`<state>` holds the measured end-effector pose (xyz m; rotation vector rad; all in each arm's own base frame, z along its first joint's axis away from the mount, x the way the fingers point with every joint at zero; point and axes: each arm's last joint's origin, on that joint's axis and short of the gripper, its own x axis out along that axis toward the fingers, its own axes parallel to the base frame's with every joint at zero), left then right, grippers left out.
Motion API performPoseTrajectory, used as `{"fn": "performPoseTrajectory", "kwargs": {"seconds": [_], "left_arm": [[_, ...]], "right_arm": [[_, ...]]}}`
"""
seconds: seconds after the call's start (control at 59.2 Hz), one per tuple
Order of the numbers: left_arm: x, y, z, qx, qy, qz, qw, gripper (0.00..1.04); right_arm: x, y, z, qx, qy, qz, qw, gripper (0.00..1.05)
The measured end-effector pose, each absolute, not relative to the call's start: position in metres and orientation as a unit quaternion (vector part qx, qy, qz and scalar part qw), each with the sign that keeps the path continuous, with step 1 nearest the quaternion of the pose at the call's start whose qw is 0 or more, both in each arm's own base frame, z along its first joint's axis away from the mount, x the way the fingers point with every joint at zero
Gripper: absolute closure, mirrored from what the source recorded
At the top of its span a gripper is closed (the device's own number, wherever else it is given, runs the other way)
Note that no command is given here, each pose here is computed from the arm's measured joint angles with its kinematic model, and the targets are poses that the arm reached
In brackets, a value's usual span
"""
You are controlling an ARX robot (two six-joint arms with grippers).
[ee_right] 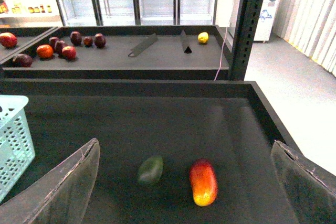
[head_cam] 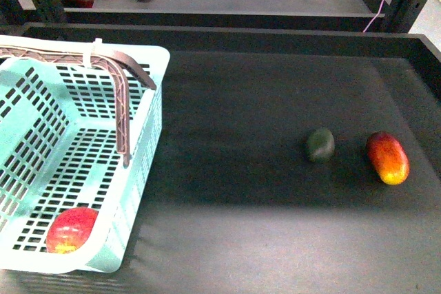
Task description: Pick apple with right arm and hold basket with left
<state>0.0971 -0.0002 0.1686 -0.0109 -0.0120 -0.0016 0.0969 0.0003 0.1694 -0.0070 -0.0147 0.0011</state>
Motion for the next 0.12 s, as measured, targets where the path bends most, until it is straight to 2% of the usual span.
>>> {"fn": "performPoseTrajectory", "kwargs": {"seconds": [0.084,0.118], "left_arm": [[0.0971,-0.0002,0.1686,-0.005,-0.006,-0.001,1.0,0.06],[0.0971,-0.0002,0.1686,-0.004,-0.006,-0.001,1.0,0.06]], "right_arm": [[0.0969,0.0003,0.1694,-0.004,-0.007,0.001,1.0,0.09],[0.0969,0.0003,0.1694,-0.004,-0.007,0.001,1.0,0.09]]}}
